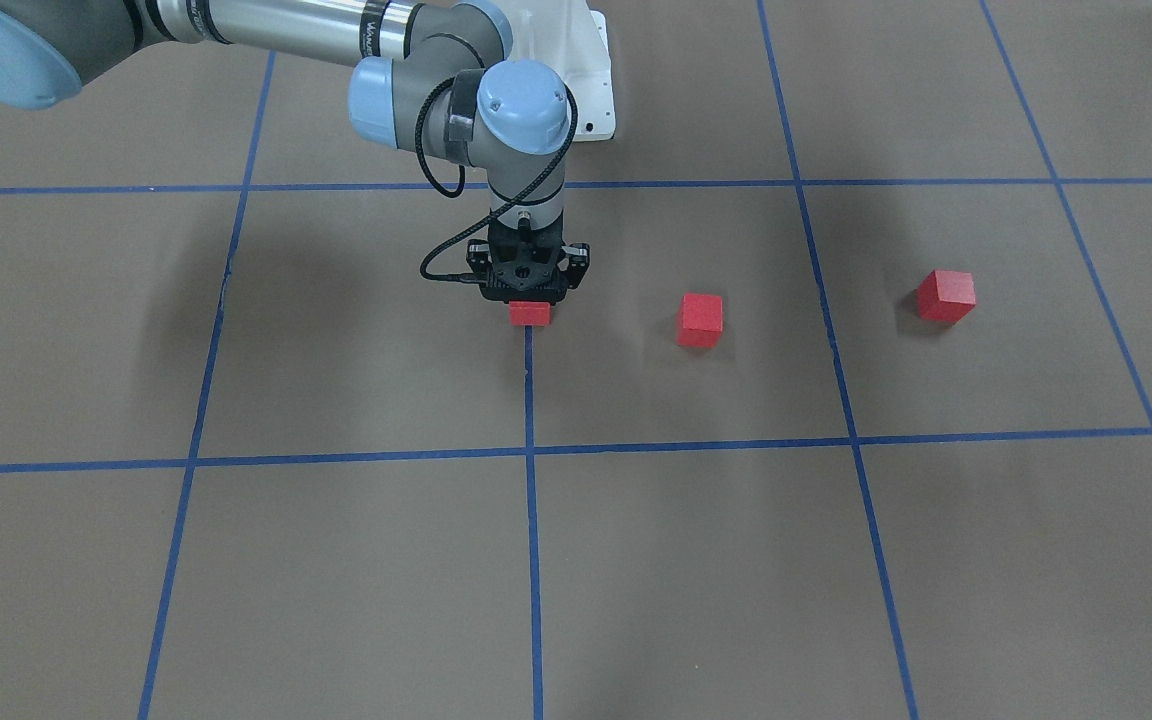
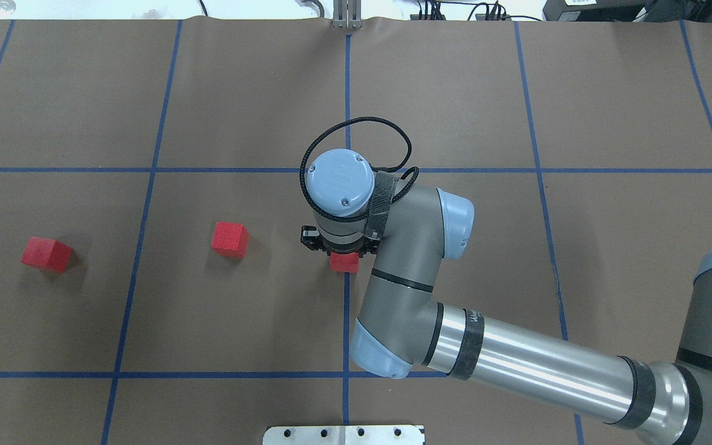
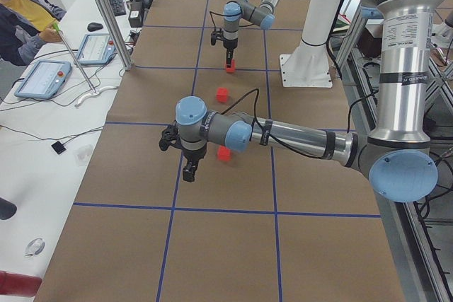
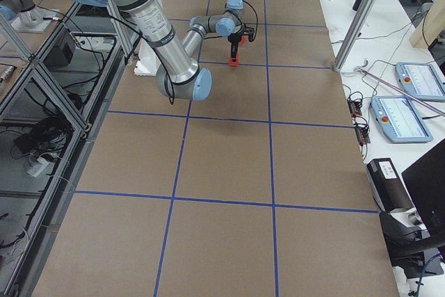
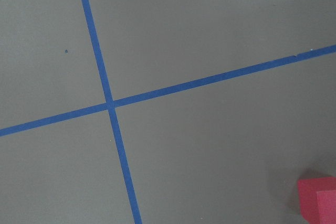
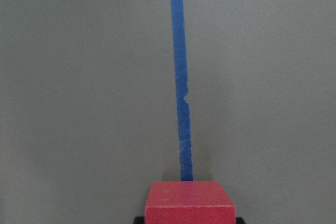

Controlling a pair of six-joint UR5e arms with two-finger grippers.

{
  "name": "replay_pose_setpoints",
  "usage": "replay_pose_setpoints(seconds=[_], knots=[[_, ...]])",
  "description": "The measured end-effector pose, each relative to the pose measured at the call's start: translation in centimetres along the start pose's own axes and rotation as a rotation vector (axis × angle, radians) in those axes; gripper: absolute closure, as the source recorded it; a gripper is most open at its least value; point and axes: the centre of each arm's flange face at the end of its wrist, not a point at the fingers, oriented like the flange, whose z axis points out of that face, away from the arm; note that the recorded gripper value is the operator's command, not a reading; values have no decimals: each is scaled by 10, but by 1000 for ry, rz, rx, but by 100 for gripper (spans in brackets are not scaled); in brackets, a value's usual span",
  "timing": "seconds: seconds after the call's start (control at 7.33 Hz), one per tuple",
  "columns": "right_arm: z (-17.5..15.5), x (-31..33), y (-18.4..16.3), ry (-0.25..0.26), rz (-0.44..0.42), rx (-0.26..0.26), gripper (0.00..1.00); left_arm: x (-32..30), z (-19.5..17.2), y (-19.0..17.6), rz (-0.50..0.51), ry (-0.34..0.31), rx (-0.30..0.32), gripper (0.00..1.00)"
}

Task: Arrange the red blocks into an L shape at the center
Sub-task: 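Carry the red cube with the right gripper to the table center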

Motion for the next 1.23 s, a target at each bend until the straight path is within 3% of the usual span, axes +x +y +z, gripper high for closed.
replay_pose_setpoints(seconds=[0.55, 0.82, 1.09, 1.23], knots=[[1, 1, 0, 3, 0, 4, 40, 0, -1, -1, 1, 0, 2, 0], [3, 0, 2, 6, -3, 7, 37, 0, -1, -1, 1, 0, 2, 0], [4, 1, 3, 9, -3, 8, 18, 0, -1, -1, 1, 0, 2, 0], [5, 1, 3, 10, -4, 10, 1, 1, -1, -1, 1, 0, 2, 0]])
